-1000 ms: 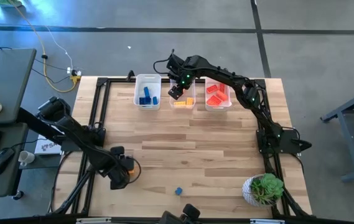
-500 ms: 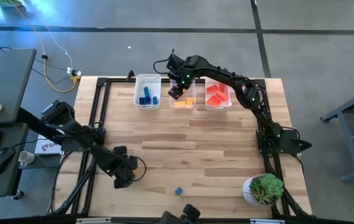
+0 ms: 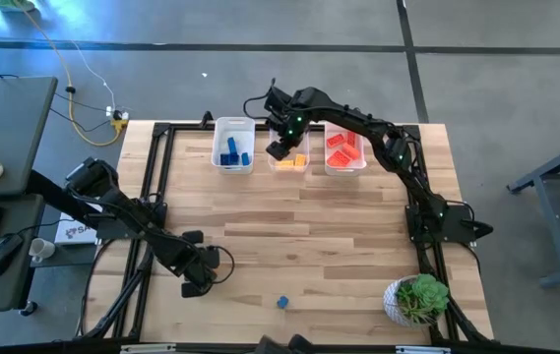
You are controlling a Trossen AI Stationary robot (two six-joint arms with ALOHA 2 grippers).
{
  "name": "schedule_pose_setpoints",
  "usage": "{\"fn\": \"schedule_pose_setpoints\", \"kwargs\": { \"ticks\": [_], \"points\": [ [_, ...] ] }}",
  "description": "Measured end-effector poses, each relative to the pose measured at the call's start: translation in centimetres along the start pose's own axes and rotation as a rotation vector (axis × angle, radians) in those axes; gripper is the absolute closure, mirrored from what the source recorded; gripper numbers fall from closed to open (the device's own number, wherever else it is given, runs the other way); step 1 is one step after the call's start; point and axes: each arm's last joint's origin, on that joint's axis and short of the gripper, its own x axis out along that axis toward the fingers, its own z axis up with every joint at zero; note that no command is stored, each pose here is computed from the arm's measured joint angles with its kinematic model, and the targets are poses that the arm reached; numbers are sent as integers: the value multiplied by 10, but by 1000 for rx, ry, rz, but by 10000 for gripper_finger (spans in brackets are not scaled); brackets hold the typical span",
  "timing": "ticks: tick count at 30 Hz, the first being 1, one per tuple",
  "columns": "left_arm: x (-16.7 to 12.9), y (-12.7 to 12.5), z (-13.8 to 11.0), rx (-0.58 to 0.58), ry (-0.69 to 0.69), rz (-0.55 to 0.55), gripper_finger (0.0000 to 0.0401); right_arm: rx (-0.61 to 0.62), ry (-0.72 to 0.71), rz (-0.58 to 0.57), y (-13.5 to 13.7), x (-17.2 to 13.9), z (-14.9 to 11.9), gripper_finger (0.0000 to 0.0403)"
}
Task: Sort & place blocks by color
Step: Put the yellow game piece into the transparent bin
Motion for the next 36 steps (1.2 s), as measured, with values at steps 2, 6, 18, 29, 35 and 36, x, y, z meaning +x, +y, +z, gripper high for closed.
{"fn": "schedule_pose_setpoints", "kwargs": {
  "ticks": [2, 6, 18, 29, 35, 36],
  "points": [
    [-1, -1, 0, -4, -1, -24, 294, -10, 16, 20, 3, 1, -2, 194],
    [-11, -1, 1, 1, -48, -78, 294, -55, 44, 84, 17, -2, -7, 194],
    [-48, 3, 1, 23, -213, -222, 294, -255, 1, 159, 100, -40, -39, 194],
    [-81, 29, 9, 44, -367, -322, 294, -397, 4, 225, 168, -46, -74, 194],
    [-99, 43, 17, 63, -479, -435, 294, -536, -49, 287, 208, -41, -90, 194],
    [-101, 45, 19, 72, -498, -453, 294, -563, -61, 299, 214, -41, -92, 194]
  ]
}}
